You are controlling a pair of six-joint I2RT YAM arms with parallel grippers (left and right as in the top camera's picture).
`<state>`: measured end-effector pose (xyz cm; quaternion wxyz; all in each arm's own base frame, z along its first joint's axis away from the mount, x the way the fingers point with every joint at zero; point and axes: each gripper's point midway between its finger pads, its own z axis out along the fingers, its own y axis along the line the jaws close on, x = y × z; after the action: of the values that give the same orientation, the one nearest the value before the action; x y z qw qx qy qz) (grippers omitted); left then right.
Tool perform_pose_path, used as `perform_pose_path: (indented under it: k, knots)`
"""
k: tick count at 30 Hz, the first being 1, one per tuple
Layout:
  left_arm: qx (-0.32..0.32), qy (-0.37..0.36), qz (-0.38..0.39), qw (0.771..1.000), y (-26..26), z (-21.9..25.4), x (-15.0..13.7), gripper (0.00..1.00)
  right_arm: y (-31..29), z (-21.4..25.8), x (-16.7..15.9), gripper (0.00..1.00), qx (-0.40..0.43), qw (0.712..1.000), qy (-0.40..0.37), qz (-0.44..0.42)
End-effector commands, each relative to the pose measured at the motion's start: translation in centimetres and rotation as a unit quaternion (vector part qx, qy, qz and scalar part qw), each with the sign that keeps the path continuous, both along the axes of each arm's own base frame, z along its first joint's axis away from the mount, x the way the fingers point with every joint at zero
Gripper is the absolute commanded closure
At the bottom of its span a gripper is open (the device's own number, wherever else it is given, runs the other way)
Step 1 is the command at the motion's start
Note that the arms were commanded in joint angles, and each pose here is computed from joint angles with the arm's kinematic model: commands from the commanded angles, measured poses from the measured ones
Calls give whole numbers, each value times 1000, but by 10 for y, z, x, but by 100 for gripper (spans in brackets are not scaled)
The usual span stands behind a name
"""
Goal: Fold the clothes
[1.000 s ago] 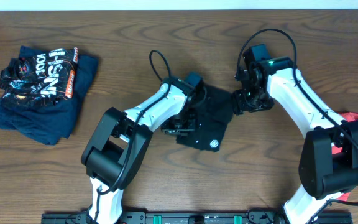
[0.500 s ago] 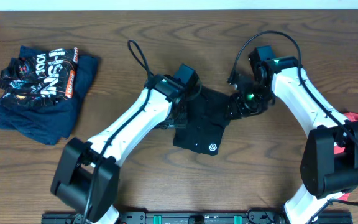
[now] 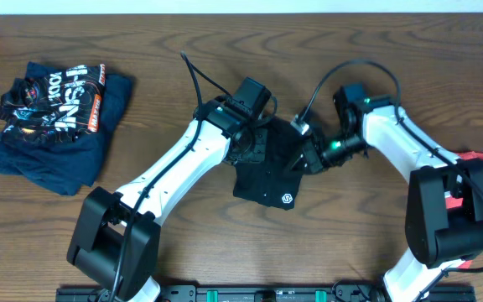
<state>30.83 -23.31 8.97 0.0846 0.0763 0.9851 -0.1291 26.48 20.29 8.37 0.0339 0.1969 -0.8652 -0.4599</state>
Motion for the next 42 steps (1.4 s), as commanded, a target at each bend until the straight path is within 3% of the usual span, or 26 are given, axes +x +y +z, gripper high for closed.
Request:
perform_pose_path:
  k: [1,5,15,21,26,30,33,36,38,39,42]
  knots:
    - [2,28,-18,999,3,-20,-12,63,12,-8,-18,92,33,999,11,18]
    - [9,41,-11,999,10,-52,-23,63,12,-29,-22,90,19,1000,8,11]
    - [1,17,-1,1000,20,-102,-32,61,-22,-114,-11,90,-143,986,68,-51]
    - [5,26,25,999,27,-105,-32,55,-41,-124,8,90,-155,982,58,-88]
    - [5,27,27,999,29,-103,-32,55,-77,-132,29,88,-212,968,40,-127]
    - [-57,58,34,996,11,-81,-44,54,-99,-125,53,82,-224,962,24,-153]
    - [-113,34,20,993,-5,-43,-41,47,-108,-110,69,79,-222,962,17,-161]
    - [-145,-57,-18,988,-10,10,-25,37,-113,-90,79,78,-221,962,14,-162]
    - [-134,-128,-11,983,3,38,-10,6,-112,-76,85,78,-220,962,6,-162]
    - [-119,-162,8,980,15,51,-1,0,-112,-69,88,78,-219,962,1,-163]
    - [-102,-203,56,972,45,69,16,2,-112,-45,97,74,-214,962,-27,-170]
